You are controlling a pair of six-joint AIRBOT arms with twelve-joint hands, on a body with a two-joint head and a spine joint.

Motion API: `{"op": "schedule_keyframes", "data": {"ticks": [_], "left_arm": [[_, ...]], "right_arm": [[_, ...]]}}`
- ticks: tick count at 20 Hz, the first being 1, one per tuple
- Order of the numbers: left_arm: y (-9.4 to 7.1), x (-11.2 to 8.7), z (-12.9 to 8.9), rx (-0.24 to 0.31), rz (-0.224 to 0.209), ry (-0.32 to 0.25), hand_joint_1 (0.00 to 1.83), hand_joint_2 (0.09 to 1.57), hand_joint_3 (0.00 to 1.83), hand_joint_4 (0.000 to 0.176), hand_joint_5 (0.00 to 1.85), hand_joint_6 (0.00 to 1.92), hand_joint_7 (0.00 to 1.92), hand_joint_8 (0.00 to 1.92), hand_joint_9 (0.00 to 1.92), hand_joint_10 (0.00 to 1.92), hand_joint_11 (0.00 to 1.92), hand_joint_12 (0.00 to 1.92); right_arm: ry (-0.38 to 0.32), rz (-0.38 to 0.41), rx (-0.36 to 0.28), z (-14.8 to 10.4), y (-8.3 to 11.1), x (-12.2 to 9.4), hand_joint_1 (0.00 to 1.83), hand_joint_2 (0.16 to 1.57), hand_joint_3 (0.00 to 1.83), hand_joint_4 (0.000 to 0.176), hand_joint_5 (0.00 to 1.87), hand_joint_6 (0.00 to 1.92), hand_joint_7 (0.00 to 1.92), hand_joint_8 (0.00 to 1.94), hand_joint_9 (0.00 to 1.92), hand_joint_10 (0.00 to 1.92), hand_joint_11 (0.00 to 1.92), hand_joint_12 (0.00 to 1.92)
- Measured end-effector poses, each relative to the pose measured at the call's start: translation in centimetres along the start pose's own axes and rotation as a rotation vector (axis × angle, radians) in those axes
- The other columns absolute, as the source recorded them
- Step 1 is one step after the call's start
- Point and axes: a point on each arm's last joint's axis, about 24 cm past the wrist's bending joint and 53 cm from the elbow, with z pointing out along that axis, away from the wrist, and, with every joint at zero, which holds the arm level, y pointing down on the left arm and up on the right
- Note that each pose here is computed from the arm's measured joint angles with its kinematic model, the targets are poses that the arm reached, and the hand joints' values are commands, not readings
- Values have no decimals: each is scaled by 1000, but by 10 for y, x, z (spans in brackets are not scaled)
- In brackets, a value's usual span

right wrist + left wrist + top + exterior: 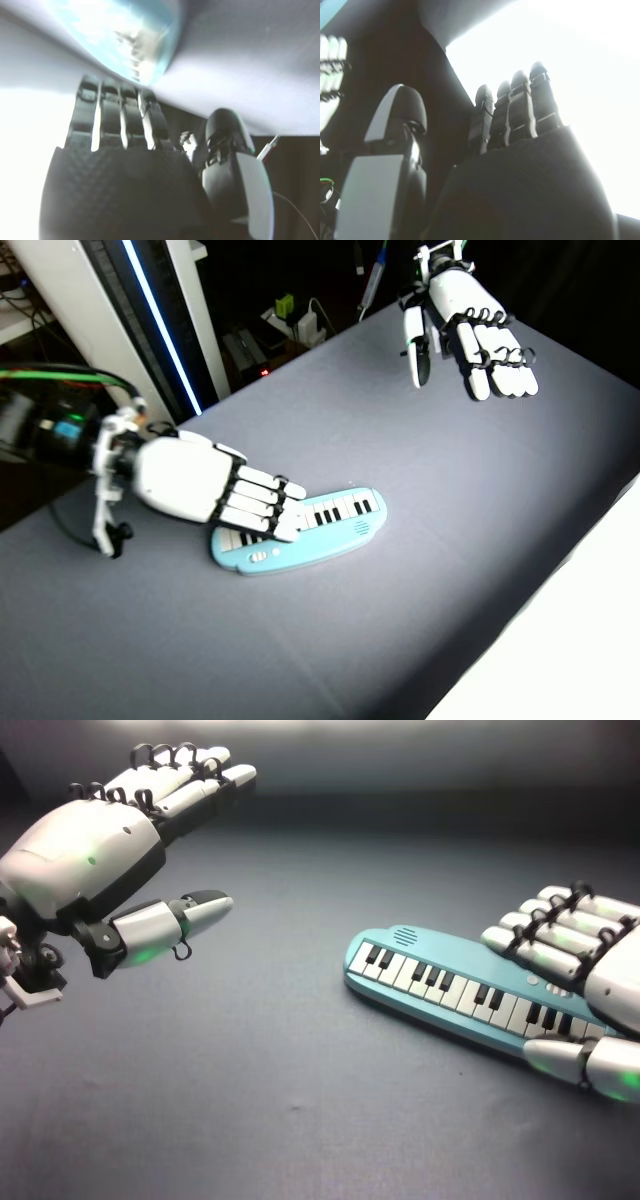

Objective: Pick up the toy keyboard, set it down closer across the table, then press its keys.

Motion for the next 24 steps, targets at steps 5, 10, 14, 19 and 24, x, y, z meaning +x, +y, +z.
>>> {"op": "schedule_keyframes", "data": {"ticks": [5,10,14,19,24], "left_arm": [[4,1,-2,-16,-8,0,711,1365,0,0,139,8,0,0,0,0,0,0],[3,-3,-5,-10,-10,-15,749,1360,0,0,154,5,0,0,0,0,0,0],[2,-8,-8,-9,-13,-33,753,1368,0,0,113,0,0,0,0,0,0,0],[6,-17,-30,-22,-31,-81,764,1355,0,10,0,0,0,0,0,0,0,0],[-7,-53,-54,30,-45,-244,661,1333,0,80,0,0,0,0,0,0,0,0]], "right_arm": [[135,12,32,-12,-9,45,0,1348,0,0,373,45,0,0,0,0,0,0],[103,12,26,-11,-7,37,0,1337,0,0,143,0,0,0,0,0,0,0],[-14,56,11,-23,-6,-7,0,1336,0,0,0,0,0,0,0,0,0,0],[-198,78,-35,-49,6,-59,20,1354,0,103,0,0,0,0,0,0,0,0],[-401,155,-53,-86,-4,-108,286,1302,0,99,0,0,0,0,0,0,0,0]]}}
